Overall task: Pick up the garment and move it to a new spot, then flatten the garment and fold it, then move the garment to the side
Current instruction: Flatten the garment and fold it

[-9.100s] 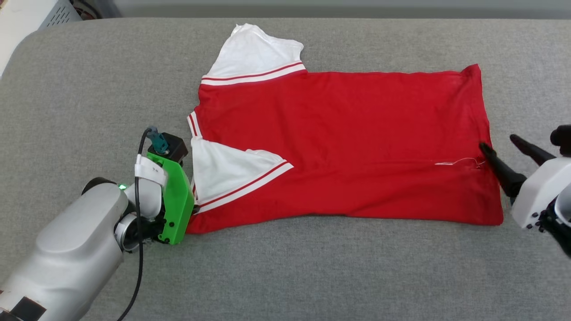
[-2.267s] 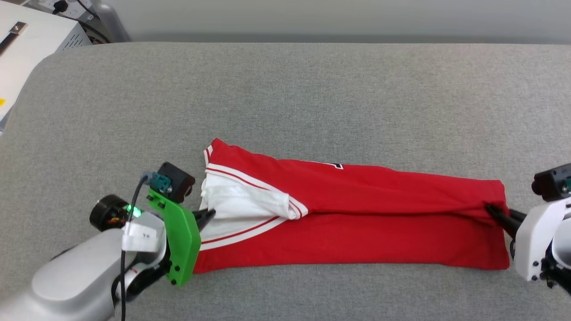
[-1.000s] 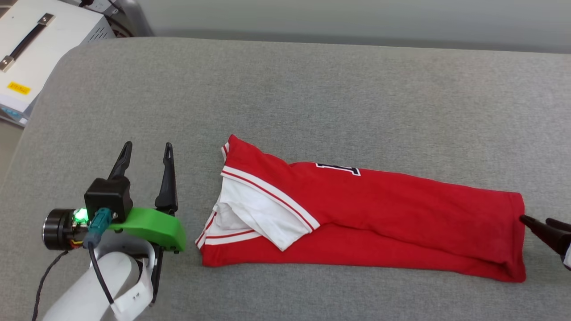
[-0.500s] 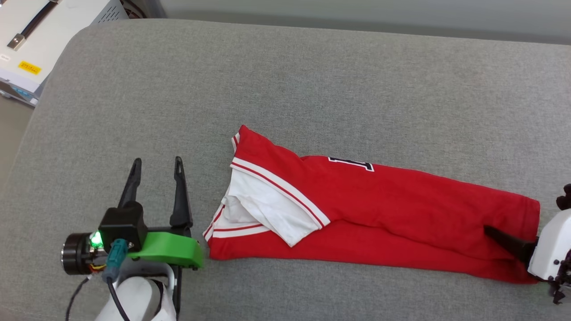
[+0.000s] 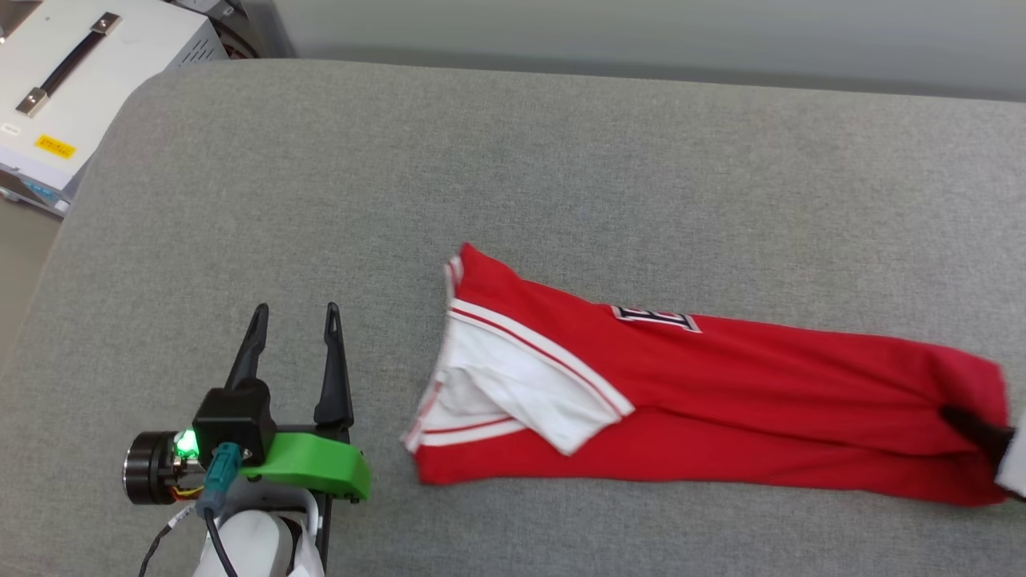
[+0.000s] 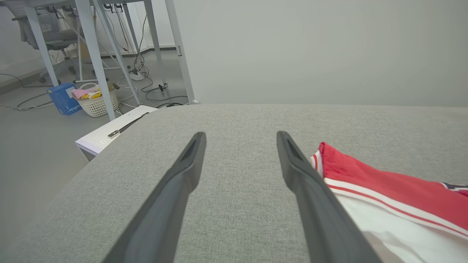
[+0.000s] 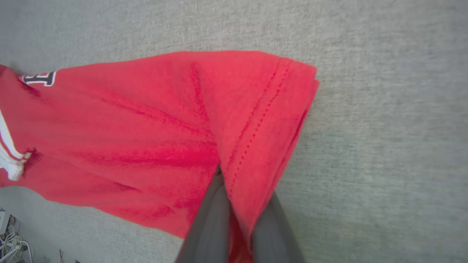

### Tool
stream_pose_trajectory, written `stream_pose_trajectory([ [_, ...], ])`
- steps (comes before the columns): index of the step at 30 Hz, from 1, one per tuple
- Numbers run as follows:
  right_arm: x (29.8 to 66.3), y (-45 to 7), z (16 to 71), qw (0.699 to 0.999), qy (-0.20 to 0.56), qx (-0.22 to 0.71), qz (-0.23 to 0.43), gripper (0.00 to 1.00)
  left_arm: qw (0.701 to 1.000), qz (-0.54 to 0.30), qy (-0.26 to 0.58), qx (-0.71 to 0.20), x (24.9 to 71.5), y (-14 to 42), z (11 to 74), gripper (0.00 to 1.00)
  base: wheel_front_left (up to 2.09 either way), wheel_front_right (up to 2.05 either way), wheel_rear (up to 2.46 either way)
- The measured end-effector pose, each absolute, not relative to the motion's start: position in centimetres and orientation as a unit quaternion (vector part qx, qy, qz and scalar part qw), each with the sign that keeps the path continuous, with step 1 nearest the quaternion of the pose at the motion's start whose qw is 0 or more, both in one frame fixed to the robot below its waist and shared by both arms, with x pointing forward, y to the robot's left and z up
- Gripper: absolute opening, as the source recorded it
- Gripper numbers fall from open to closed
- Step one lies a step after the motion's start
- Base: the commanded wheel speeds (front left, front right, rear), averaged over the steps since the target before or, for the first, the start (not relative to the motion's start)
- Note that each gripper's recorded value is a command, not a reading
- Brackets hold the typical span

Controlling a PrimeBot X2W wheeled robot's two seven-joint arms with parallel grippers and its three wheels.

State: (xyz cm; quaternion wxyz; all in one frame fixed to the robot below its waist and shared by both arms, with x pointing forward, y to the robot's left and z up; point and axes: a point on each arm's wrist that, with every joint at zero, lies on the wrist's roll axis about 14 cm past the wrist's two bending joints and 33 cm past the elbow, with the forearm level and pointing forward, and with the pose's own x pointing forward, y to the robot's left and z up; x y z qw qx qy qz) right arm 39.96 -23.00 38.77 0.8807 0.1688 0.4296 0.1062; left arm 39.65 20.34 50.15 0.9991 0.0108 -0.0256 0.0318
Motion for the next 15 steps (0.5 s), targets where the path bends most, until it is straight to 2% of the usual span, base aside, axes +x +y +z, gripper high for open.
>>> stream_pose_trajectory([
  [4,40.8,-27.1,41.0,0.900,0.405,0.148,0.068,0.00,0.999,0.026,-0.024,0.015,39.0,20.2,50.0,1.00,0.00,0.00,0.00],
  [7,40.3,-29.0,41.8,0.903,0.408,0.123,0.055,0.00,0.999,0.024,-0.023,0.017,38.6,20.2,49.9,1.00,0.00,0.00,0.00],
  [10,39.4,-28.5,41.9,0.897,0.421,0.114,0.068,0.00,0.999,0.027,-0.024,0.017,38.4,20.4,50.0,1.00,0.00,0.00,0.00],
  [15,39.7,-24.7,44.2,0.899,0.404,0.102,0.138,0.00,0.999,0.024,-0.025,0.019,38.4,20.2,50.0,1.00,0.00,0.00,0.00],
])
